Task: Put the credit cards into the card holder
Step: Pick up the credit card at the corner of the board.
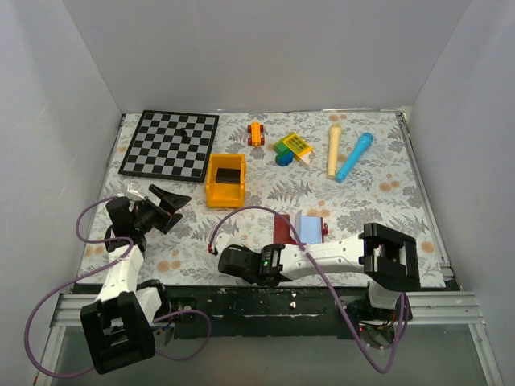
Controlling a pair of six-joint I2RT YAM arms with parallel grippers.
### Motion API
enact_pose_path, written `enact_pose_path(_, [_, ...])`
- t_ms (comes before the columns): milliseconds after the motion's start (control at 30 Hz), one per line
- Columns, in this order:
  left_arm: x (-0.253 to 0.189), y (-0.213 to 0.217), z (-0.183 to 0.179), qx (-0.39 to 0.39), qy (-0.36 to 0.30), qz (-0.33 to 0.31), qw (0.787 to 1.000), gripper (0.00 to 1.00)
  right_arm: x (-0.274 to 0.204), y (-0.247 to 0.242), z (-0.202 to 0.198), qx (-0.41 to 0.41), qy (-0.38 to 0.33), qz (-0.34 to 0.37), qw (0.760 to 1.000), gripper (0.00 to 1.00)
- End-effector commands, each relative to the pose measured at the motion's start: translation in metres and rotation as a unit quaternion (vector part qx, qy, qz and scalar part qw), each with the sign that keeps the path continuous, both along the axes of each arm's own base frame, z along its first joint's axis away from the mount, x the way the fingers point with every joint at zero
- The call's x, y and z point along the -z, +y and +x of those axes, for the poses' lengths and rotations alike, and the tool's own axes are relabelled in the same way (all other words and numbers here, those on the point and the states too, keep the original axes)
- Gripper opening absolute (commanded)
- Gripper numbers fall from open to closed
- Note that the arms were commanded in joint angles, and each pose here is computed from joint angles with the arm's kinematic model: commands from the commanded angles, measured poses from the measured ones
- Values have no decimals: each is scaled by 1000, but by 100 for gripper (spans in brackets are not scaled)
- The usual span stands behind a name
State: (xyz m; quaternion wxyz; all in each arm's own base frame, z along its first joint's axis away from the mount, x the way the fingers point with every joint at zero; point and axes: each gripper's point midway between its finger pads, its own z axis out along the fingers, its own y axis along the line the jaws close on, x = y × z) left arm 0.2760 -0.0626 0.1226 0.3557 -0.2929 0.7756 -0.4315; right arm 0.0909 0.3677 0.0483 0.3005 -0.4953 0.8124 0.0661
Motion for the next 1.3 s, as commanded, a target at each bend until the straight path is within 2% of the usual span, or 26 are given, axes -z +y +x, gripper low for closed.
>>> enact_pose_path(0, [0,-2,-2,7,-5,-4,1000,98,-11,-8,9,12,-13,5,1000,18])
enact_pose_path(400, [1,-2,-2,8,-5,-4,1000,98,-11,-21,29,31,-11,5,999,2])
enact_pose_path(633, [-4,-3,-2,16,-16,1,1000,98,-12,-21,31,39,10,24,999,1])
enact_pose_path(767, [-17,1,-2,15,-36,32,999,98,-28,-17,36,57,50,78,994,1])
enact_pose_path(933, [-43,5,2,9,-67,60,996,98,-66,-24,53,91,82,179,976,1])
enact_pose_path(1100, [-56,-6,11,28,-82,82,993,96,-116,-59,86,166,51,259,950,1])
enact_pose_path(1267, [-74,-66,25,90,-98,121,984,96,-143,-123,116,280,8,279,919,1])
